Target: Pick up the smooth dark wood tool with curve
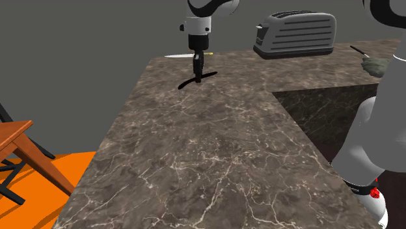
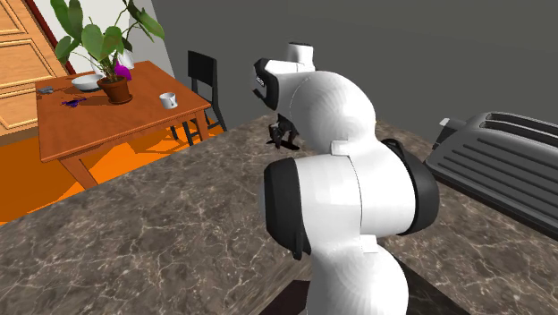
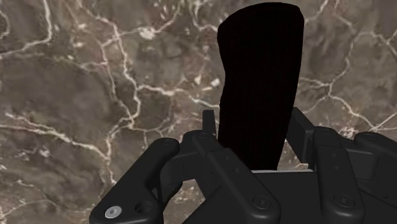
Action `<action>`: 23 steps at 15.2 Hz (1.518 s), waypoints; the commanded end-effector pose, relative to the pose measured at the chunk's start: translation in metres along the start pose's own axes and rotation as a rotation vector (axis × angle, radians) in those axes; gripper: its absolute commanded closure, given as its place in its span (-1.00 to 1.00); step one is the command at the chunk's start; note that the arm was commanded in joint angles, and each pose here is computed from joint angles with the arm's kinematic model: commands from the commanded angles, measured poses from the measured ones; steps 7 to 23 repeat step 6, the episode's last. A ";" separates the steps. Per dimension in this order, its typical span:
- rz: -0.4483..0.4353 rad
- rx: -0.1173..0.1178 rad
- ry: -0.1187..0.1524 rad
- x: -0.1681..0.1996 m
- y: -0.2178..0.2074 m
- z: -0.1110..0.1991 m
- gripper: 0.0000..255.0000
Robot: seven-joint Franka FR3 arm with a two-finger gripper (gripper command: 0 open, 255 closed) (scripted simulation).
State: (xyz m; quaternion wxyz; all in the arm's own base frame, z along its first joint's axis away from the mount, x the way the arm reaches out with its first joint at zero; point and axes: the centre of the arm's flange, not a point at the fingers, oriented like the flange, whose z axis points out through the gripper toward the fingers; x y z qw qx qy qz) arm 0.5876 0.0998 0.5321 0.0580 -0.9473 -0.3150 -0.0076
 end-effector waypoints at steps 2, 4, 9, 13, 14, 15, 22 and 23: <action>0.000 0.000 0.000 0.000 -0.002 -0.016 1.00; 0.000 0.000 0.000 0.001 -0.003 -0.026 1.00; 0.000 0.000 0.000 0.001 -0.003 -0.027 1.00; 0.000 0.000 0.000 0.001 -0.003 -0.027 1.00; 0.000 0.000 0.000 0.001 -0.003 -0.027 1.00; 0.000 0.000 0.000 0.001 -0.003 -0.027 1.00; 0.000 0.000 0.000 0.001 -0.003 -0.027 1.00; 0.000 0.000 0.000 0.001 -0.003 -0.027 1.00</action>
